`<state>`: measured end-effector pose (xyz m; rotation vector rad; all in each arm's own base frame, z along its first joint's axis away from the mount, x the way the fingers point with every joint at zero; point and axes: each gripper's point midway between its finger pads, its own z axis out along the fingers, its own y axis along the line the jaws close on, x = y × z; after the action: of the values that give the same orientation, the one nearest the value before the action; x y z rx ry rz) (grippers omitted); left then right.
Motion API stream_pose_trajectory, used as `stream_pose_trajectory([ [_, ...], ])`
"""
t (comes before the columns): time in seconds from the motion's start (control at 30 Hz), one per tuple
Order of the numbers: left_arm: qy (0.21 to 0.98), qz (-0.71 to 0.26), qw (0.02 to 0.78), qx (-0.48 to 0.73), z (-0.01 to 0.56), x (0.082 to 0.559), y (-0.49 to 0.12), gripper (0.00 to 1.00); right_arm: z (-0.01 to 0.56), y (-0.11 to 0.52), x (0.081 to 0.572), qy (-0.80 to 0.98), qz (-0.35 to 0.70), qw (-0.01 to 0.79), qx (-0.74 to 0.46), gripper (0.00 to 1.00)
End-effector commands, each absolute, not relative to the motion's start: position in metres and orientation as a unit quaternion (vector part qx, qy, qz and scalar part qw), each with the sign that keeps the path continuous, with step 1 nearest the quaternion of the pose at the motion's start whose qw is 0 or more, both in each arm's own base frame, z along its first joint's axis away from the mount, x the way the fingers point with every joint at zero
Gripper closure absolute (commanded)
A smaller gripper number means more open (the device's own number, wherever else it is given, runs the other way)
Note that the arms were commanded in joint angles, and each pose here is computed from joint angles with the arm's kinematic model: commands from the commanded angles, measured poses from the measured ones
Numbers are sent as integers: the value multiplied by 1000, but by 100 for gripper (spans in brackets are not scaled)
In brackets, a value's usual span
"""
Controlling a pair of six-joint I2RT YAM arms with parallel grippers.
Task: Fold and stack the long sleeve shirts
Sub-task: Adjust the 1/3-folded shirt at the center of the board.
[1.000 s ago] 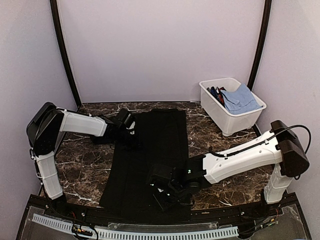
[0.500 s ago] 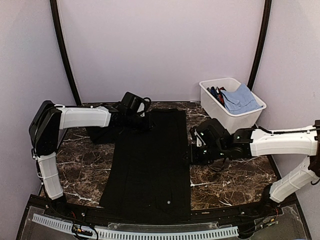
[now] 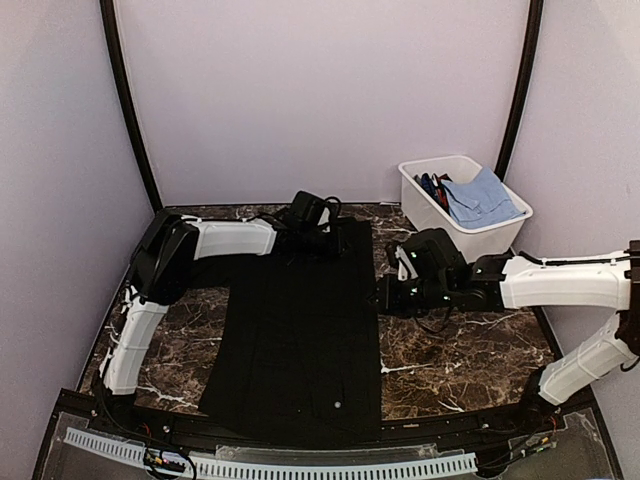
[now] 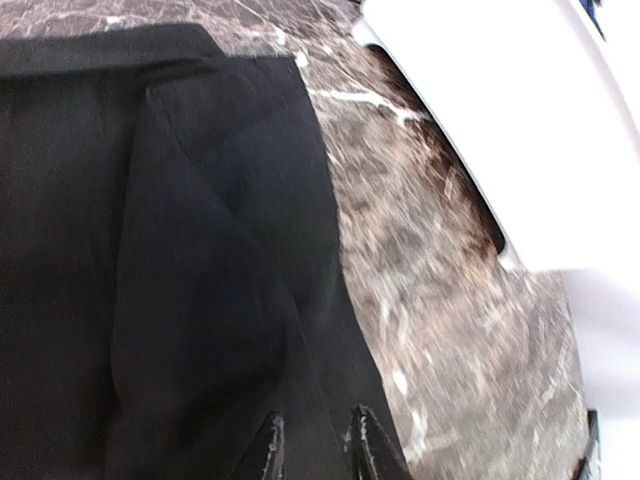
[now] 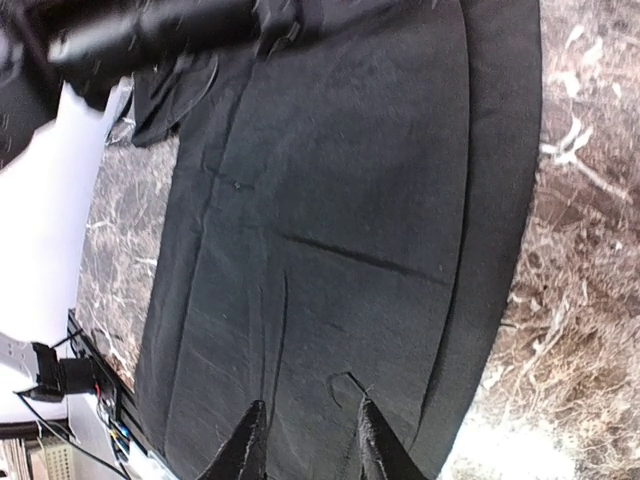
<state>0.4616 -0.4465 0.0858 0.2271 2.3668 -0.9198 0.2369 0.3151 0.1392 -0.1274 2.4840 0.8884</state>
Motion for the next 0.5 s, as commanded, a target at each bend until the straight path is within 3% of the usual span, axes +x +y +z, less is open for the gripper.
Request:
stream_pose_trajectory([
  [0.0, 881, -332, 330, 72, 97, 494, -447, 77, 132, 314, 226, 907, 347, 232, -53, 72],
  [0.27, 901, -321, 291, 21, 37, 529, -435, 77, 113, 298, 209, 913, 344, 213, -47, 72],
  [0.47, 900, -325, 290, 10, 38, 543, -434, 73, 113, 297, 206, 914, 341, 211, -57, 72],
])
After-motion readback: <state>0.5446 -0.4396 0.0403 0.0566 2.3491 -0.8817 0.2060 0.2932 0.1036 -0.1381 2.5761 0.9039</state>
